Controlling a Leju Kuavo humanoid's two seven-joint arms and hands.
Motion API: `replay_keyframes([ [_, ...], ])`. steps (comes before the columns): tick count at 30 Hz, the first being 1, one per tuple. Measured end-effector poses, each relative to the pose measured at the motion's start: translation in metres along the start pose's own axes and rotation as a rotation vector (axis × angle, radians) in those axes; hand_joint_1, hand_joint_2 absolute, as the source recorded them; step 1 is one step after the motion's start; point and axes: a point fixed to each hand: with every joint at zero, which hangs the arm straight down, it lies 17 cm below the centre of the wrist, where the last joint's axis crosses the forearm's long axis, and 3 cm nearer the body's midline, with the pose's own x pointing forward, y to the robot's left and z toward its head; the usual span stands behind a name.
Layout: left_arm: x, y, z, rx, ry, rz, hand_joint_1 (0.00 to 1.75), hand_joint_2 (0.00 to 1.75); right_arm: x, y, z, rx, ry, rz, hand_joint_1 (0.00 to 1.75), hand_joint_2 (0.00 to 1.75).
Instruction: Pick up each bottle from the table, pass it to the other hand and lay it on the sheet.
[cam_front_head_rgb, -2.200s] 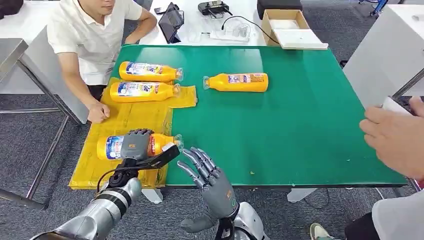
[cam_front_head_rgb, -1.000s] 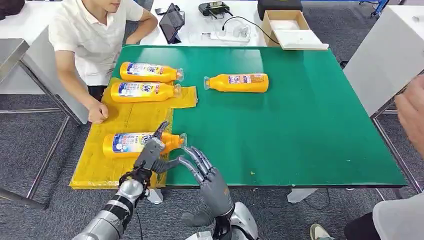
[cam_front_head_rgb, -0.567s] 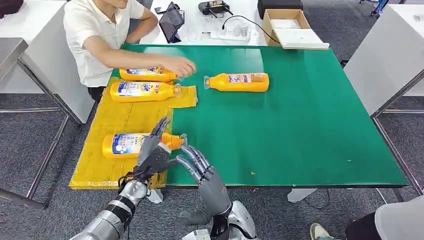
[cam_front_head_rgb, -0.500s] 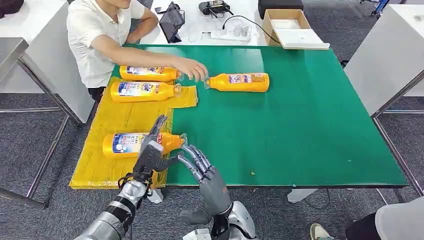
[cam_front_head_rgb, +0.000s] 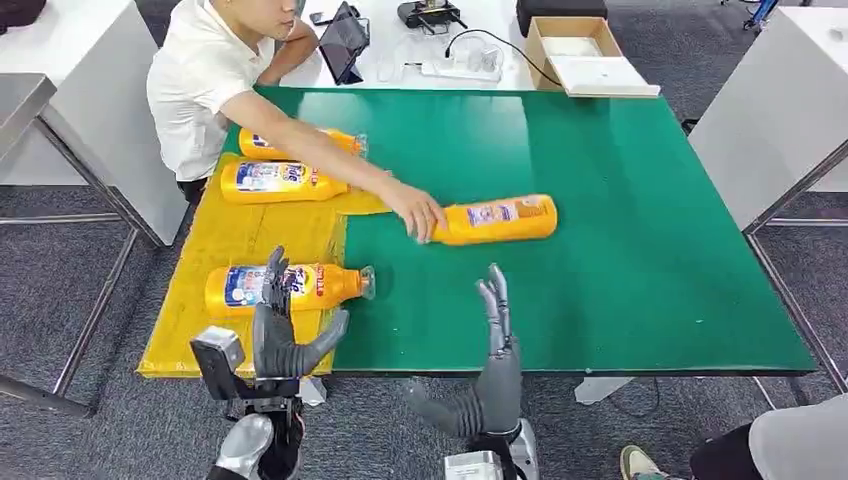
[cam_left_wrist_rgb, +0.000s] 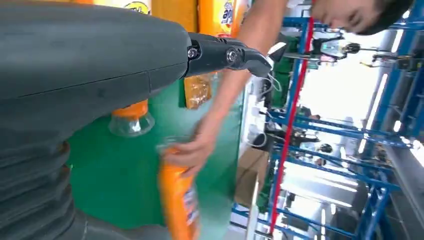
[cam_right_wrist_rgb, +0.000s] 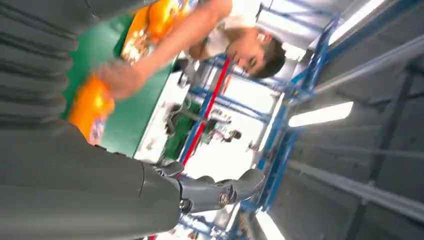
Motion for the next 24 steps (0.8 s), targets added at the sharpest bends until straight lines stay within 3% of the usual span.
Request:
replay_keyframes([
  [1,0.004,-0.001,0.002,0.000,-0.008,0.001,0.00,1.75,0.000,-0.003,-0.001,-0.007,0.000,0.002,0.00,1.75],
  [2,0.008,-0.002,0.003,-0.002,-0.021,-0.001,0.00,1.75,-0.001,-0.006,-0.001,-0.017,0.004,0.003,0.00,0.00],
  [3,0.011,-0.002,0.005,-0.001,-0.030,-0.006,0.00,1.75,-0.003,-0.010,0.000,-0.027,0.014,0.006,0.00,0.00],
  [4,0.015,-0.002,0.006,0.001,-0.040,-0.010,0.00,1.75,-0.007,-0.015,0.001,-0.046,0.030,0.006,0.00,1.75],
  [9,0.030,0.005,0.030,0.026,-0.063,0.002,0.00,1.75,-0.047,-0.058,0.009,-0.148,0.141,0.070,0.00,1.75],
  [16,0.042,0.004,0.037,0.018,-0.082,0.025,0.00,1.75,-0.086,-0.113,0.012,-0.232,0.210,0.203,0.00,1.75],
  [24,0.041,-0.002,0.044,-0.003,-0.082,0.013,0.00,1.75,-0.134,-0.105,0.026,-0.026,0.278,0.467,0.00,1.75],
])
